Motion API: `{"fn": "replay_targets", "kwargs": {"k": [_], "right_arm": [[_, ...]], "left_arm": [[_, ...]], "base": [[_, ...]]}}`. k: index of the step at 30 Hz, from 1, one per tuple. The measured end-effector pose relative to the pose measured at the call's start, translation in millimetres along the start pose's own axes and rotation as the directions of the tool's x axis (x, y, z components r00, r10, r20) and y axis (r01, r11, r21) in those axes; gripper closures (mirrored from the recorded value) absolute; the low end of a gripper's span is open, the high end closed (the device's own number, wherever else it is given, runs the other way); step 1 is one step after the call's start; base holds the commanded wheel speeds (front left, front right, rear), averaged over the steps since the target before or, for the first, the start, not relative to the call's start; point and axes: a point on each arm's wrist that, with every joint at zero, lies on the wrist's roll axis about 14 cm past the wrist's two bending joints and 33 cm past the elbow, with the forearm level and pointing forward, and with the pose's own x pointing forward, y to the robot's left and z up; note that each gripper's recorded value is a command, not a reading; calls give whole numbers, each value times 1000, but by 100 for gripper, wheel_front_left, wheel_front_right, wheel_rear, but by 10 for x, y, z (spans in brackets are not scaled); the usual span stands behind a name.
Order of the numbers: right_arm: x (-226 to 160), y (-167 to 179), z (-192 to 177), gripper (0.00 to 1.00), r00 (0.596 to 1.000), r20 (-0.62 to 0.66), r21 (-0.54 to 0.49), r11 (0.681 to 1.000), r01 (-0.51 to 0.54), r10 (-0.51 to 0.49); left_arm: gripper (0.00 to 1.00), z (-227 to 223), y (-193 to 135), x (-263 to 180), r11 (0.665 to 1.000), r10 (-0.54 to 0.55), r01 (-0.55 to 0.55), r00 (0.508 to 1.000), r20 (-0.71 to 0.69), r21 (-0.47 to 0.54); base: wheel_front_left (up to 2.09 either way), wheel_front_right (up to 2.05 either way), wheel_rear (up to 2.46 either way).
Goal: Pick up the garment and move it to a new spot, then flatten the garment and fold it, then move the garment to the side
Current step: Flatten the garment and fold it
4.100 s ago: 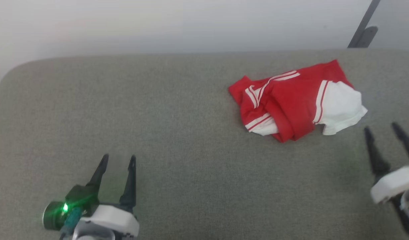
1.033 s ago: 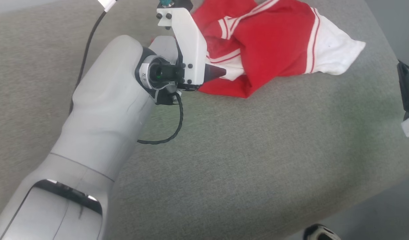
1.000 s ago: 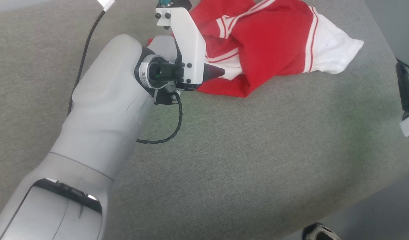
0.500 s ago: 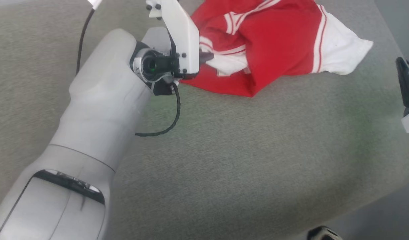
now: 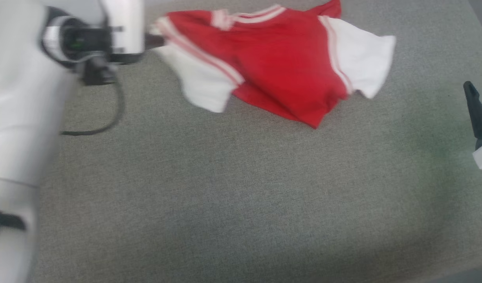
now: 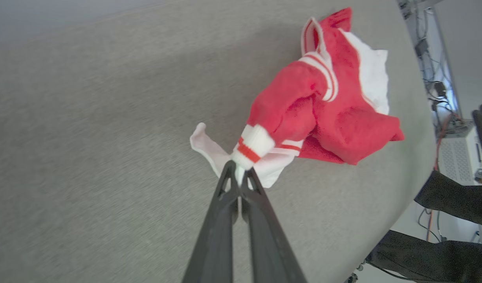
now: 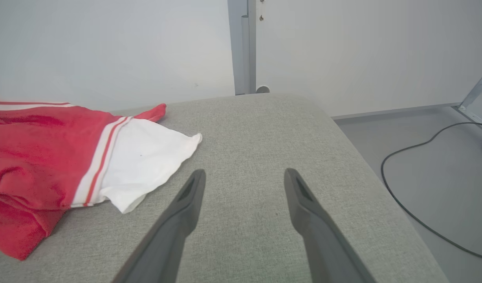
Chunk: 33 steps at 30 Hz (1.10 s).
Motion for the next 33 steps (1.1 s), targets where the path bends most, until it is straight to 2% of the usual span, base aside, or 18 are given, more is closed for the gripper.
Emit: {"fn": "replay_targets", "kwargs": {"k": [2,5,8,12,14,21,22,23,24,26,30,33], "right_arm": [[16,46,-16,0,1000,-6,-1,1000,-12,12],[16,73,-81,0,1000,-22,2,1000,-16,16],[-8,19,-124,0,999,-38,-3,1000,0,0],[-59,-79,-182,0,998,-57,-9,1000,28,-28],[-94,-143,-205,0,997,-65,-18,999,45,-46],[-159,-236,-248,0,994,-82,-39,997,65,-68],[-145,-211,-239,0,995,-80,-39,998,58,-61],[-129,-185,-226,0,996,-77,-39,998,50,-53],[-111,-152,-219,0,996,-76,-39,998,41,-44],[-69,-70,-194,0,997,-71,-38,999,18,-20],[19,93,-160,0,997,-69,-44,999,-29,26],[83,331,-177,0,991,-89,-65,993,-103,97]], "left_arm": [[100,-30,293,-115,994,110,-109,993,-33,19],[100,-52,727,-208,961,272,-270,962,-31,63],[100,-136,1033,-149,929,365,-363,931,-17,69],[100,-473,1344,87,893,447,-438,892,-75,105],[100,-575,1436,183,889,456,-448,885,-94,92],[100,-550,1556,267,865,491,-481,870,-42,146],[88,-541,1553,252,866,487,-478,873,-31,143],[51,-525,1546,235,868,483,-476,876,-15,140],[31,-515,1541,212,869,479,-474,878,-1,143],[2,-493,1536,149,870,472,-470,881,28,148],[0,-325,1513,-40,871,452,-473,877,160,133],[0,-169,1415,-225,880,408,-462,854,322,113]], "base": [[0,0,0],[0,0,0],[0,0,0],[0,0,0],[0,0,0],[0,0,0],[0,0,0],[0,0,0],[0,0,0],[0,0,0],[0,0,0],[0,0,0]]}}
